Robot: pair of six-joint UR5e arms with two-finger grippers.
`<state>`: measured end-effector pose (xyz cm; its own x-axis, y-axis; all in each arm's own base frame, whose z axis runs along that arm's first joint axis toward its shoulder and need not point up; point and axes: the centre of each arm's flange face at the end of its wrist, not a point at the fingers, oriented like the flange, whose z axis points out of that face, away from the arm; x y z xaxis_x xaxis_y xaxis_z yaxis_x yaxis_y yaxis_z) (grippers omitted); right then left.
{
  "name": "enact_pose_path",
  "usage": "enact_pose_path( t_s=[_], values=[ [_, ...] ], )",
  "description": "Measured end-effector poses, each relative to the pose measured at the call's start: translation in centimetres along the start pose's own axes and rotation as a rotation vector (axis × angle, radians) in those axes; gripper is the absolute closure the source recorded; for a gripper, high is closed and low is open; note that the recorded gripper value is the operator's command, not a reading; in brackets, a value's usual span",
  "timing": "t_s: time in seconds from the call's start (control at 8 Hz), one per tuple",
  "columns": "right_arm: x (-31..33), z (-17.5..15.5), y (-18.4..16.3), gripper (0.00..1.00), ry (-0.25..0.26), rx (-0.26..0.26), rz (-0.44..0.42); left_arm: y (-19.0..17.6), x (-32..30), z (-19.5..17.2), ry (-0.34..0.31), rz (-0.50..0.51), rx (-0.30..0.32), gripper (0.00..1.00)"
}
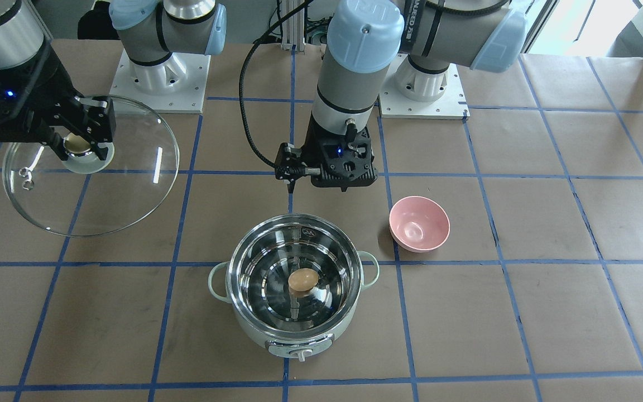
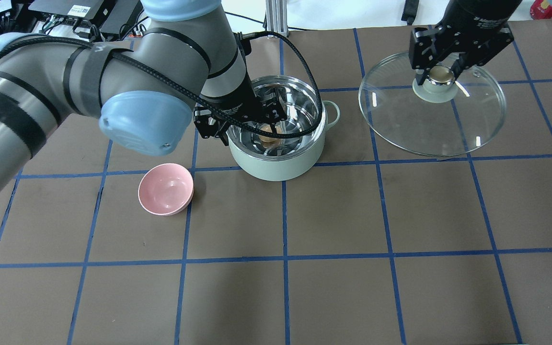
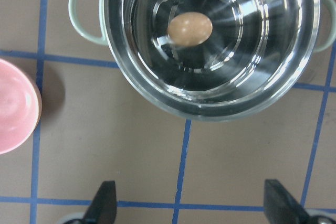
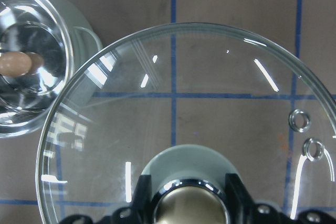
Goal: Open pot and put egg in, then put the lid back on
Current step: 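Raise the left gripper while the right gripper brings the lid over the pot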
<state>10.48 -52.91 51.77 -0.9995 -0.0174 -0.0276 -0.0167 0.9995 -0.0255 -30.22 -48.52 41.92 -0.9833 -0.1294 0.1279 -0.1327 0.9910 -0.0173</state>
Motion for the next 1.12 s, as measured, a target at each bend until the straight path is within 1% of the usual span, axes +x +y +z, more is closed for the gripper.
enact_pose_path(
  t_s=[0.12, 0.25, 0.38, 0.5, 0.62, 1.0, 1.12],
  values=[
    [-1.6, 0.6, -0.9, 1.0, -0.045, 0.028, -0.007, 1.8, -0.5, -1.9, -0.006, -0.001, -0.021, 0.0],
    [-4.0, 1.4, -1.6, 1.0, -0.071, 0.047, -0.039, 3.2, -1.0, -3.6, -0.01, 0.001, -0.033, 0.0],
    [-7.1, 2.6, -2.1, 1.0, -0.086, 0.058, -0.078, 3.8, -1.5, -5.0, -0.013, 0.026, -0.032, 0.0],
    [-10.3, 4.0, -2.5, 1.0, -0.095, 0.072, -0.095, 3.8, -2.4, -6.0, -0.018, 0.052, -0.021, 0.0],
    [-13.1, 5.7, -3.0, 1.0, -0.102, 0.077, -0.109, 3.1, -4.2, -6.9, -0.041, 0.079, -0.011, 0.0],
    [-20.3, 10.7, -3.0, 1.0, -0.105, 0.041, -0.197, -0.2, -11.5, -8.5, -0.086, 0.177, -0.019, 0.0],
    [-22.0, 12.0, -3.0, 1.0, -0.109, 0.038, -0.218, -1.0, -13.6, -8.9, -0.092, 0.191, -0.022, 0.0]
  ],
)
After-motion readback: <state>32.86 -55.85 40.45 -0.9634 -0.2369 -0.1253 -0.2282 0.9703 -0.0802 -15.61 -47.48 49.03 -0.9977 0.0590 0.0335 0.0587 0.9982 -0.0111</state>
